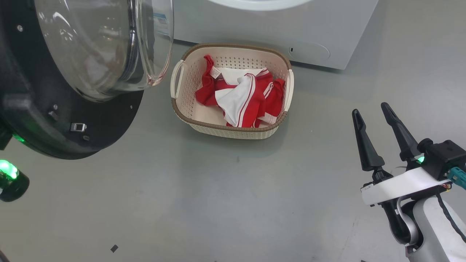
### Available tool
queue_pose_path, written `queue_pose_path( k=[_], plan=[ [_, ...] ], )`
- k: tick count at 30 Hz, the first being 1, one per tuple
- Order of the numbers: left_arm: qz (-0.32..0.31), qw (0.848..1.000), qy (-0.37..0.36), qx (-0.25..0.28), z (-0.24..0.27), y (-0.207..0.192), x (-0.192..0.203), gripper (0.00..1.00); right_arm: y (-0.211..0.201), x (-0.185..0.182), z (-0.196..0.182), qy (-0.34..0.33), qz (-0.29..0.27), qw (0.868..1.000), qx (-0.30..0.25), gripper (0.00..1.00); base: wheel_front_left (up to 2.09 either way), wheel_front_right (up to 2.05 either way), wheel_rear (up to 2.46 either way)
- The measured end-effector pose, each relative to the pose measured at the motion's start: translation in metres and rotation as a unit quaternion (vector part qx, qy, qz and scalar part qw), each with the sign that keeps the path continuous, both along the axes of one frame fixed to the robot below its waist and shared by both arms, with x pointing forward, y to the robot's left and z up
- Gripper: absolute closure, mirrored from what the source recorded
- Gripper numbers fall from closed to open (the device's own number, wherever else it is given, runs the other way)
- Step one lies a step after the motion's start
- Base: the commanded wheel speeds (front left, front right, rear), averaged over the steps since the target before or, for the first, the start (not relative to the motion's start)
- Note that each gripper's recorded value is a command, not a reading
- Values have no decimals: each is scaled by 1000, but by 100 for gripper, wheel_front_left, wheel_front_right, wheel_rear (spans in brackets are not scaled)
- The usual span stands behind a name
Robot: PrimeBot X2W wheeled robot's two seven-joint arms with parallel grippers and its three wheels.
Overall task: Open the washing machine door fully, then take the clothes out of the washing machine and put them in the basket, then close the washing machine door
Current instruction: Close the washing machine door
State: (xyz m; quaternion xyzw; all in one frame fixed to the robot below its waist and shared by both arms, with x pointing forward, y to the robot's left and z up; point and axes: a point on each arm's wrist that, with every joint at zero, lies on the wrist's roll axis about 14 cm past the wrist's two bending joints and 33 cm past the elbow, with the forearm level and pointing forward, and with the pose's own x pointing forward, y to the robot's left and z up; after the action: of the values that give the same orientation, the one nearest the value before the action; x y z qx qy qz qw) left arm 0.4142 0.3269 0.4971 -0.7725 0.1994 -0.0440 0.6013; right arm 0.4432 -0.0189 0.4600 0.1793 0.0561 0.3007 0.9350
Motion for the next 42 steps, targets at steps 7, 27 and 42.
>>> queue_pose_path(
  k=[7,27,42],
  plan=[
    [-12,1000,-17,-16,1,-13,-5,100,1,-1,2,-1,1,1000,0,0,0,0,0],
    [46,992,-43,112,15,9,-17,100,2,-3,1,0,0,1000,-1,0,0,0,0],
    [117,905,52,406,-5,59,-80,100,11,-15,13,-11,9,1000,4,0,0,0,0]
  ],
)
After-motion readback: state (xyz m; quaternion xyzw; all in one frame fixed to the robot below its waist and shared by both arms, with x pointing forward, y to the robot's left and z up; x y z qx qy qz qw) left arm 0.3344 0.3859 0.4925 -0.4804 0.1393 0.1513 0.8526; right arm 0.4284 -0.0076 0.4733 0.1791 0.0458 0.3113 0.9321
